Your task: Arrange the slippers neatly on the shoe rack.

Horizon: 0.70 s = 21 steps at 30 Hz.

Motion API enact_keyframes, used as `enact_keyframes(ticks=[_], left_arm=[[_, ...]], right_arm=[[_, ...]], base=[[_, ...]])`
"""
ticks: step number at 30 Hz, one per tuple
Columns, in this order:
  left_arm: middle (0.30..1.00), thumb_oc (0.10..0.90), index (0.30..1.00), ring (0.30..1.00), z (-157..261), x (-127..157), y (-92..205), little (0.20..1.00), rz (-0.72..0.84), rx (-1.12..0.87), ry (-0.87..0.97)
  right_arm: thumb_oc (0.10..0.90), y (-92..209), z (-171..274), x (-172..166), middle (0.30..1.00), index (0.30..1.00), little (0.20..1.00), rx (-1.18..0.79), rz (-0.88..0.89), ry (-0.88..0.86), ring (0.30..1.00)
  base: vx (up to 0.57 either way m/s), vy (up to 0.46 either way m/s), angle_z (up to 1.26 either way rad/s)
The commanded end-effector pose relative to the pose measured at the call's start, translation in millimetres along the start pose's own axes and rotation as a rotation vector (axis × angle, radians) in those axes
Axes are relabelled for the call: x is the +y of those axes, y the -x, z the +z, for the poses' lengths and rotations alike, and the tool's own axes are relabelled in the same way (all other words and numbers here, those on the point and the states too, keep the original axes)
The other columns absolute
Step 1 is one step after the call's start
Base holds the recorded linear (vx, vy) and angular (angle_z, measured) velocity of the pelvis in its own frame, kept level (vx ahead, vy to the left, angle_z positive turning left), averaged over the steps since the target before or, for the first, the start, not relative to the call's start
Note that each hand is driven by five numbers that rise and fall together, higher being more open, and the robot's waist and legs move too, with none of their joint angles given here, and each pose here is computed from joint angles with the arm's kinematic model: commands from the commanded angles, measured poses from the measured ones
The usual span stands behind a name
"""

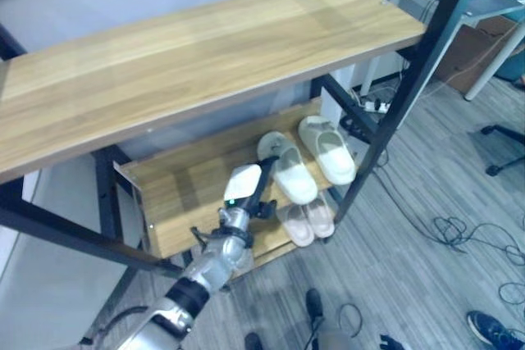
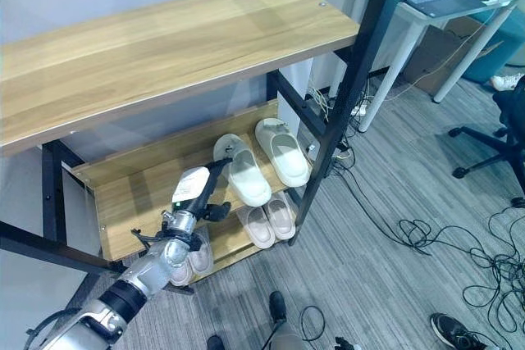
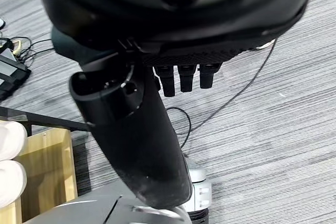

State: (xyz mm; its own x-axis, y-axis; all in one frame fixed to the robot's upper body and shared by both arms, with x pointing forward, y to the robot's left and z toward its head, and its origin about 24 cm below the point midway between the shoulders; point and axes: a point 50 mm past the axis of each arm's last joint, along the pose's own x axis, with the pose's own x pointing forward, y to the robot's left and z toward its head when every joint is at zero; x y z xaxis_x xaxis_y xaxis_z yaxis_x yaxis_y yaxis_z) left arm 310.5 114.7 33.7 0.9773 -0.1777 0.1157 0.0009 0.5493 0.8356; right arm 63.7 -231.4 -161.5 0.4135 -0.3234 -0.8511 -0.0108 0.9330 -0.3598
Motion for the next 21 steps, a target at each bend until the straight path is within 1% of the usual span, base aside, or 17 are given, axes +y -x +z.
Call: enact_keyframes(ticks=[1, 8, 10, 16, 17, 21], left_arm=[[0.9, 0.8, 0.9, 0.9, 31.3, 50.6, -43.1, 0.9, 0.179, -0.134, 0.042], [0.9, 0.8, 0.9, 0.9, 42.6, 47.0, -57.2, 0.9, 0.155, -0.135, 0.047], [0.9, 0.8, 0.9, 0.9, 54.2, 50.1, -63.5, 0.9, 0.162, -0.155, 0.104], [0.9, 0.8, 0.9, 0.9, 72.3, 48.3, -65.8, 0.9, 0.146, -0.21, 0.163], [0.9, 0.8, 0.9, 0.9, 76.8, 43.0, -66.5, 0.9, 0.129, -0.215, 0.166], [0.9, 0.8, 0.9, 0.9, 79.5, 37.6, -67.3, 0.9, 0.106, -0.221, 0.145]], right_arm=[[0.8, -3.3, 5.7, -27.5, 0.9, 0.9, 0.9, -0.037, -0.078, -0.002, 0.9], [0.8, -3.3, 5.1, -31.7, 0.9, 0.9, 0.9, -0.038, -0.084, 0.007, 0.9], [0.8, -3.6, 6.8, -33.4, 0.9, 0.9, 0.9, -0.046, -0.088, 0.009, 0.9], [0.8, -3.0, 4.3, -32.1, 0.9, 0.9, 0.9, -0.038, -0.088, 0.005, 0.9], [0.8, -3.3, 6.1, -31.3, 0.9, 0.9, 0.9, -0.043, -0.09, -0.016, 0.9], [0.8, -3.0, 5.0, -31.4, 0.9, 0.9, 0.9, -0.04, -0.091, -0.023, 0.9]], base=[[0.0, 0.0, 0.0], [0.0, 0.0, 0.0], [0.01, -0.007, -0.05], [0.0, -0.006, -0.08], [0.0, 0.0, 0.0], [0.0, 0.0, 0.0]])
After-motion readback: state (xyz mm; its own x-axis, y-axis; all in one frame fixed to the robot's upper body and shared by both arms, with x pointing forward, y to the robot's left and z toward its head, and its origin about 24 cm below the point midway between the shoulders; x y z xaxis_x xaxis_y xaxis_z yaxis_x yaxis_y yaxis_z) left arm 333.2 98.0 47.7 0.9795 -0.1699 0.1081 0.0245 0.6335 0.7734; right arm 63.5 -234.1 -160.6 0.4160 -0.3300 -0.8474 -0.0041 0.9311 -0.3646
